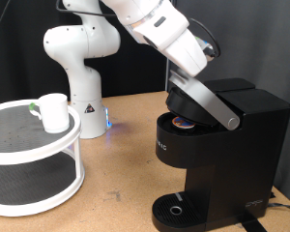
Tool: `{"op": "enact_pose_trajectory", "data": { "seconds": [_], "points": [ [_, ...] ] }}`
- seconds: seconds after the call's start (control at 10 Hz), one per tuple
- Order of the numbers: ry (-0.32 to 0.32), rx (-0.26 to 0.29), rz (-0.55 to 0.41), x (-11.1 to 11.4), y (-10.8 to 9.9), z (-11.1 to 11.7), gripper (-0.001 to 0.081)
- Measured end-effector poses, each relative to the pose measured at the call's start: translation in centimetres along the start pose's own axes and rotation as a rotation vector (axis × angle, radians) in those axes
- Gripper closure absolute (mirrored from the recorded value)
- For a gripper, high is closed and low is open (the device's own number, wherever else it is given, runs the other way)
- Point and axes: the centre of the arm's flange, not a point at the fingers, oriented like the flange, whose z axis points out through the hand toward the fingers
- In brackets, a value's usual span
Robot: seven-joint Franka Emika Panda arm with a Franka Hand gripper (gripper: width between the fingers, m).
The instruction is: Make a cup of coffee with the keurig machine
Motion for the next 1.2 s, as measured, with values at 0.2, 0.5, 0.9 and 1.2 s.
{"op": "enact_pose_trajectory", "data": {
  "seconds": [0.2,0.5,0.9,1.2],
  "points": [
    [-0.036,-0.025,0.002,-1.2,0.7,0.3,0.0805],
    [-0.035,-0.058,0.018,-3.0,2.2,1.0,0.0805],
    [-0.029,-0.073,0.031,-3.5,2.7,1.2,0.0805],
    [-0.031,-0.085,0.038,-3.9,3.1,1.5,0.0805]
  ]
}}
